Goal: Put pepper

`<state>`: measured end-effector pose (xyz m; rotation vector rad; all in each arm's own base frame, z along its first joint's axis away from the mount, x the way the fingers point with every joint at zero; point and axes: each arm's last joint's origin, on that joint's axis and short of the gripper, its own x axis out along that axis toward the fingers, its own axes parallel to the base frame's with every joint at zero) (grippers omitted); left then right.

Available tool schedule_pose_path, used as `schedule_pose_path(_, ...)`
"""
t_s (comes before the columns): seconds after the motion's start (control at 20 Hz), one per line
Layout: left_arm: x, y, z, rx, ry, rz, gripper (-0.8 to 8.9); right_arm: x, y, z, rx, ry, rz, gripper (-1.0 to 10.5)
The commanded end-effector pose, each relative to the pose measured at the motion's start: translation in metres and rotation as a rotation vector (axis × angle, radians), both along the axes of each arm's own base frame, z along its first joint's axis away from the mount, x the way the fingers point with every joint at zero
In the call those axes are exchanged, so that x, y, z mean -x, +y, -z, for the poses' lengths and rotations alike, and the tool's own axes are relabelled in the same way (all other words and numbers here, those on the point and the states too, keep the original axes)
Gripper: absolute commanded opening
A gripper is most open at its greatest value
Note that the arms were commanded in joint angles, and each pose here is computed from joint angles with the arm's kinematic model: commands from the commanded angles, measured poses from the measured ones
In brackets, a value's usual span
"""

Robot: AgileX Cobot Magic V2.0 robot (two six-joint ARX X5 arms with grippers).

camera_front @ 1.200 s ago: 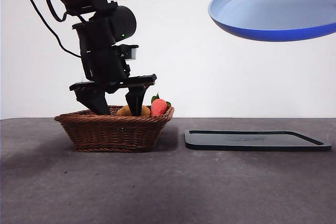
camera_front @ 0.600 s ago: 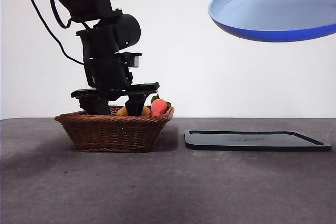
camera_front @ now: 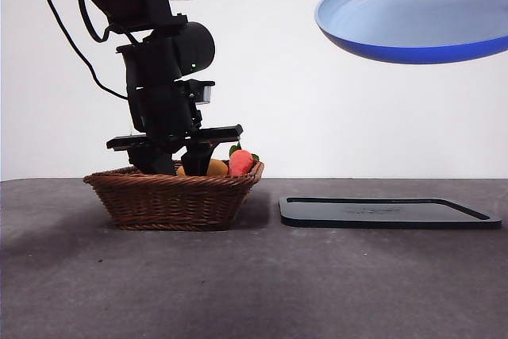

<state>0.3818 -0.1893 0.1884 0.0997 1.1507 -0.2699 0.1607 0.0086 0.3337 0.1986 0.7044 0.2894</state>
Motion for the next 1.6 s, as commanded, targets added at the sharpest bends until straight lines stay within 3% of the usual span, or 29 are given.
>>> schedule_pose_path(0.05, -0.001, -0.004, 0.004, -0.008, 0.027, -0.002, 0.99, -0.001, 0.0, -0.005, -0.001, -0.025, -0.005, 0.0)
schedule_pose_path(0.3, 0.008, 0.001, -0.034, 0.028, -0.05, 0.004, 0.99, -0.007, 0.0, -0.002, -0.003, -0.001, -0.005, 0.0)
schedule_pose_path(0.6, 0.043, 0.014, -0.118, 0.129, -0.23, 0.023, 0.99, -0.032, 0.001, 0.015, -0.023, 0.1, -0.009, 0.0)
schedule_pose_path(0.9, 0.107, -0.006, -0.178, 0.325, -0.292, 0.254, 1.0, -0.077, 0.009, 0.049, -0.138, 0.251, -0.076, 0.0)
schedule_pose_path(1.0, 0.123, -0.025, -0.178, 0.353, -0.268, 0.351, 1.0, -0.089, 0.014, 0.064, -0.146, 0.317, -0.078, 0.0)
schedule_pose_path(1.2, 0.142, -0.068, -0.152, 0.276, -0.182, 0.521, 1.0, -0.1, 0.019, 0.081, -0.152, 0.395, -0.081, 0.0)
schedule_pose_path(1.6, 0.139, -0.126, -0.086, 0.105, -0.154, 0.606, 1.0, -0.098, 0.02, 0.081, -0.202, 0.429, -0.099, 0.0)
